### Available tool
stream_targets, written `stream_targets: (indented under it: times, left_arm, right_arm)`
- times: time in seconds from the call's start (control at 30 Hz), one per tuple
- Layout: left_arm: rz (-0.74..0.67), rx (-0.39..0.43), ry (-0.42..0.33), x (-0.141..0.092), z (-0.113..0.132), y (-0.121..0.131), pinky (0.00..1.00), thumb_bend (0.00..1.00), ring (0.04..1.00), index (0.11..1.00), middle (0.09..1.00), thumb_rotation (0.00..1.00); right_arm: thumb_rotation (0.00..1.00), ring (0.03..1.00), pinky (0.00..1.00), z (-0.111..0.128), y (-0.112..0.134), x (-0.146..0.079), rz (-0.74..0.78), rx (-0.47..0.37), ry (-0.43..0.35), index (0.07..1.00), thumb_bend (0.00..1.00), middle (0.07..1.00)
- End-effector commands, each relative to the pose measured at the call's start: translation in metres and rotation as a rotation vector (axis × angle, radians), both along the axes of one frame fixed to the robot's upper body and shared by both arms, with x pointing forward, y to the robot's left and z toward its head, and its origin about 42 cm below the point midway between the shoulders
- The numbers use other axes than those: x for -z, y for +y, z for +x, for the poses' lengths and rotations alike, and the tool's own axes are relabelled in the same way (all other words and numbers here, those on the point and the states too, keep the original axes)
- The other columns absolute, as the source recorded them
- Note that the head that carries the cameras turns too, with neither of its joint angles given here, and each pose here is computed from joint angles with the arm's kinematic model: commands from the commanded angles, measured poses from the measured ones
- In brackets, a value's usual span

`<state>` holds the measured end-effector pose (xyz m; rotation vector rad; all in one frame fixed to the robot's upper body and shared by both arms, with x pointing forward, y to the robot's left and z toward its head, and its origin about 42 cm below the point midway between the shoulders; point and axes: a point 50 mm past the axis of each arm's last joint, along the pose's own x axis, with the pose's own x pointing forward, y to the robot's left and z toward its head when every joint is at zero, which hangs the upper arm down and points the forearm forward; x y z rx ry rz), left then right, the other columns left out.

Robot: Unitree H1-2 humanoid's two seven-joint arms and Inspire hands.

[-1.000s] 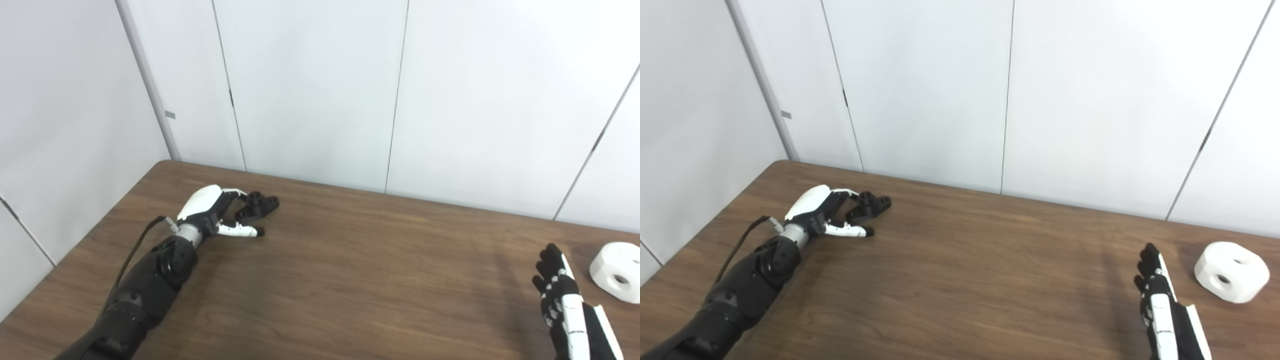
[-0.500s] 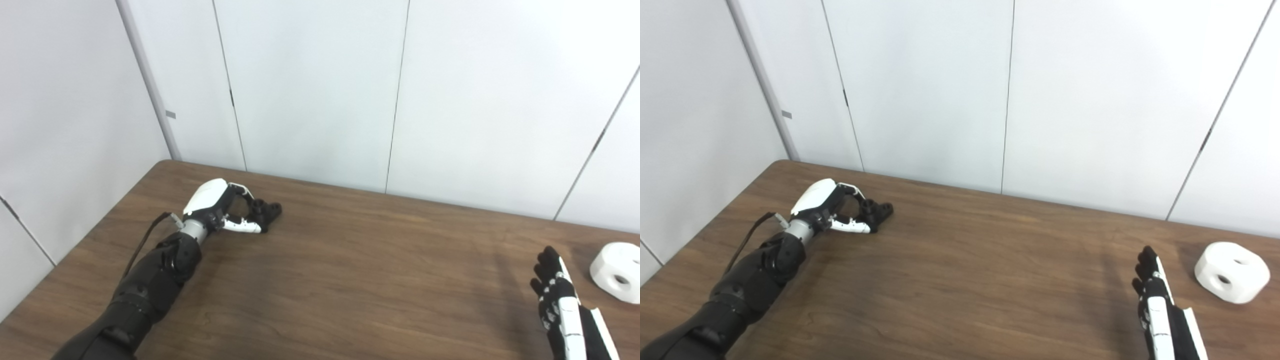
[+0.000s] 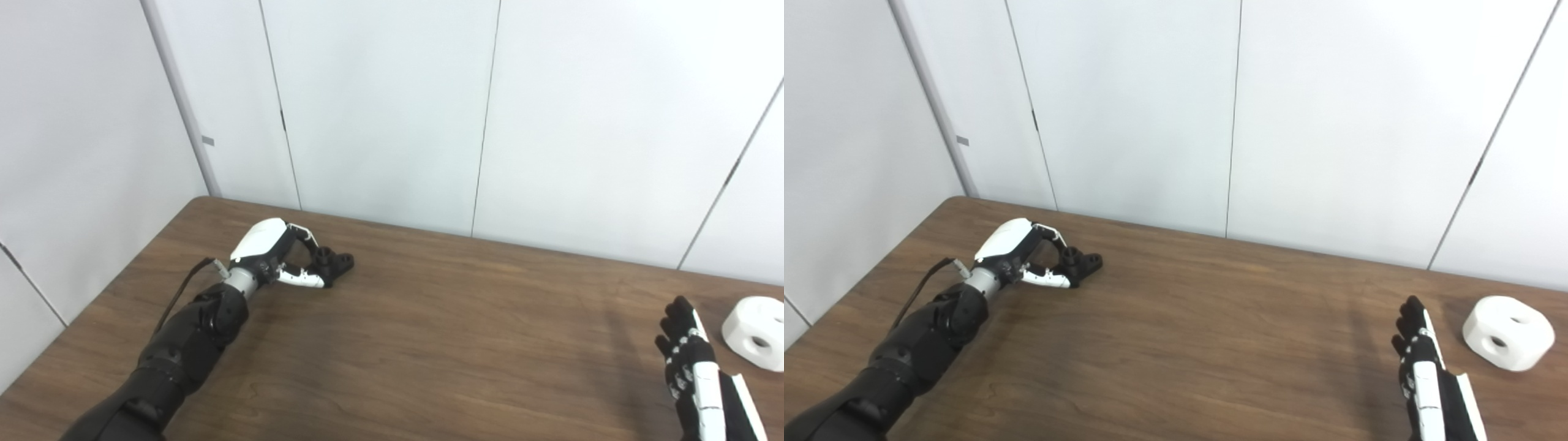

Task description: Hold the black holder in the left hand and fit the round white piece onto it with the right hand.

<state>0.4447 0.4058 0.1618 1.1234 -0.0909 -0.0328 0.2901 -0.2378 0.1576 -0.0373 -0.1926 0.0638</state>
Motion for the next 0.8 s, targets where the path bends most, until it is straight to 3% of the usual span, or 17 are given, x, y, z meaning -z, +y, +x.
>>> stream_targets:
  times: [0.0, 0.33, 0.77]
  left_arm:
    - [0.018, 0.027, -0.084, -0.028, 0.007, 0.005, 0.95, 0.52, 0.822, 0.484, 0.678, 0.05]
    - [-0.036, 0.139, -0.118, -0.022, 0.002, -0.036, 0.97, 0.52, 0.86, 0.482, 0.686, 0.05]
    - [-0.087, 0.316, -0.141, -0.023, -0.011, -0.109, 1.0, 0.52, 0.933, 0.48, 0.712, 0.05]
  right_arm:
    - [1.0, 1.0, 1.0, 0.005, 0.002, -0.019, 0.012, -0.008, -0.099, 1.0, 0.48, 1.0]
    - [1.0, 1.0, 1.0, 0.004, 0.006, -0.021, 0.005, -0.004, -0.103, 0.992, 0.5, 1.0]
    - [1.0, 1.0, 1.0, 0.001, 0.013, -0.022, -0.006, -0.007, -0.104, 0.982, 0.53, 0.998]
